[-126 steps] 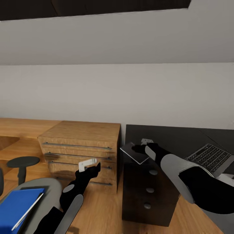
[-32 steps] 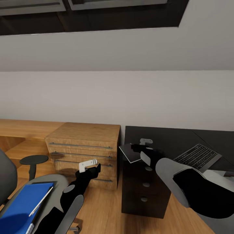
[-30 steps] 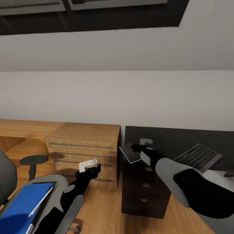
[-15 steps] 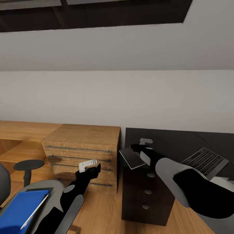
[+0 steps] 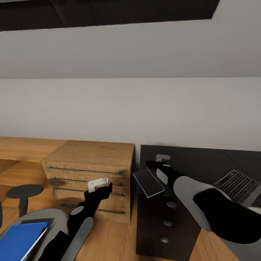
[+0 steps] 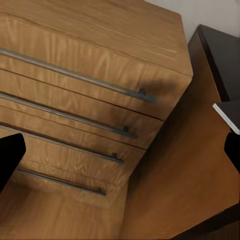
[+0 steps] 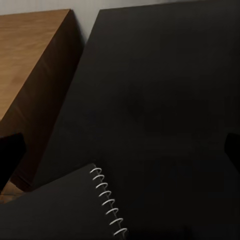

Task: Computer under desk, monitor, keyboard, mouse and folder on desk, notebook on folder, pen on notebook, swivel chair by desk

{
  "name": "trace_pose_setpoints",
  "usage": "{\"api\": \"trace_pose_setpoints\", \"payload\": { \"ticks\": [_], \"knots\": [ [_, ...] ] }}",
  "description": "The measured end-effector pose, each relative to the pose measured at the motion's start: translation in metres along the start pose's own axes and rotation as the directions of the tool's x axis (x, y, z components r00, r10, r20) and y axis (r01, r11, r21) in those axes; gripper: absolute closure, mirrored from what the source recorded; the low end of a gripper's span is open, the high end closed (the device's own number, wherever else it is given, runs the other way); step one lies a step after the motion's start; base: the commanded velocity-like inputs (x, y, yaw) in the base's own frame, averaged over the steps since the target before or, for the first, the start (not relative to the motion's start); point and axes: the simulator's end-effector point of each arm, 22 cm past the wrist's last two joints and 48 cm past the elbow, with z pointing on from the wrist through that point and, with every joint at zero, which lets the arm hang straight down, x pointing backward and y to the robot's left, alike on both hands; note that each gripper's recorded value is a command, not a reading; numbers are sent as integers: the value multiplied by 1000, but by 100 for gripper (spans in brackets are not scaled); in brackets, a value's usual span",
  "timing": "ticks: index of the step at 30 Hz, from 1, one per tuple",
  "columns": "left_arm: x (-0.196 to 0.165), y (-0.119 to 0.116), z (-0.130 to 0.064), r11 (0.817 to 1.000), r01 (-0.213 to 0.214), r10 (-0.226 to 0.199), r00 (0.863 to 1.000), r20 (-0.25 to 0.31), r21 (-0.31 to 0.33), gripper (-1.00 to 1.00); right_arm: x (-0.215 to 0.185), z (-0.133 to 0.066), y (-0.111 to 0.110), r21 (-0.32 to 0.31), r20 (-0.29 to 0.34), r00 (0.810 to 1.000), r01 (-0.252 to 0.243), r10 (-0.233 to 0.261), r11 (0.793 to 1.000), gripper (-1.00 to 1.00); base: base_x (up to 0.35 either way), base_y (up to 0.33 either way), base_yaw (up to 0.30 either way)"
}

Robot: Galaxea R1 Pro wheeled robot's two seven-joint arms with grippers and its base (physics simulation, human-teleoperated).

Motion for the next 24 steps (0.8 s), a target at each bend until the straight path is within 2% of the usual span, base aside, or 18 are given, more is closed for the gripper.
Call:
{"api": "trace_pose_setpoints", "payload": {
  "ticks": [24],
  "knots": [
    [3, 1, 2, 1000, 0, 0, 1000, -8, -1, -100, 9, 2, 8, -10, -18, 1000, 5, -5, 1000, -100, 22, 0, 8]
  ]
}}
